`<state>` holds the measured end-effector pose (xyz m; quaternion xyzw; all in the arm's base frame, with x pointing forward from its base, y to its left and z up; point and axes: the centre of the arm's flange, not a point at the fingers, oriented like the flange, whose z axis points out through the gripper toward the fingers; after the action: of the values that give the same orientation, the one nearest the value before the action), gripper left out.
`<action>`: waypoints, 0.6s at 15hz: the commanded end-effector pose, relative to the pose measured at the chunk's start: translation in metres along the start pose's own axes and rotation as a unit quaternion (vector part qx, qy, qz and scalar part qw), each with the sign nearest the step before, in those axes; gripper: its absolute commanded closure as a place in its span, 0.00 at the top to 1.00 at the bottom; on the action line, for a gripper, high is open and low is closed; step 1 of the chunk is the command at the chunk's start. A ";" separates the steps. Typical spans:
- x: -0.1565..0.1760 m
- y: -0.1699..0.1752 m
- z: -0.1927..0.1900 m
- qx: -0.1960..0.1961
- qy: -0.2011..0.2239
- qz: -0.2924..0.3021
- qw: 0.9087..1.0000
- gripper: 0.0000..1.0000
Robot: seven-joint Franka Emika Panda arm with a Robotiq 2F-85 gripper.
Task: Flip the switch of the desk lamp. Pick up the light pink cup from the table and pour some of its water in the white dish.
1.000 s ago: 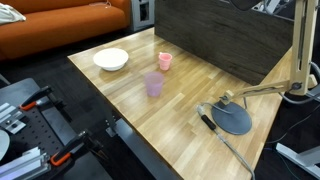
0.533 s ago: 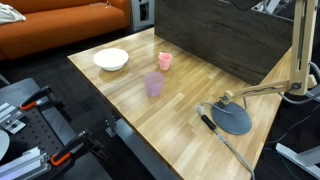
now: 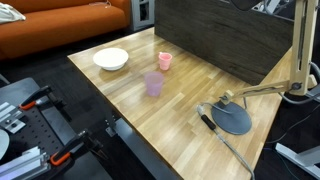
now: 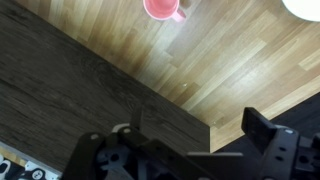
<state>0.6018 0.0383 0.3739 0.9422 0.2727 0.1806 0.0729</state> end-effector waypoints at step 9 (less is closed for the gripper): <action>0.016 -0.007 0.036 0.011 0.002 -0.028 1.000 1.00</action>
<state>0.6247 0.0513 0.3439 0.9344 0.3014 0.1773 0.0676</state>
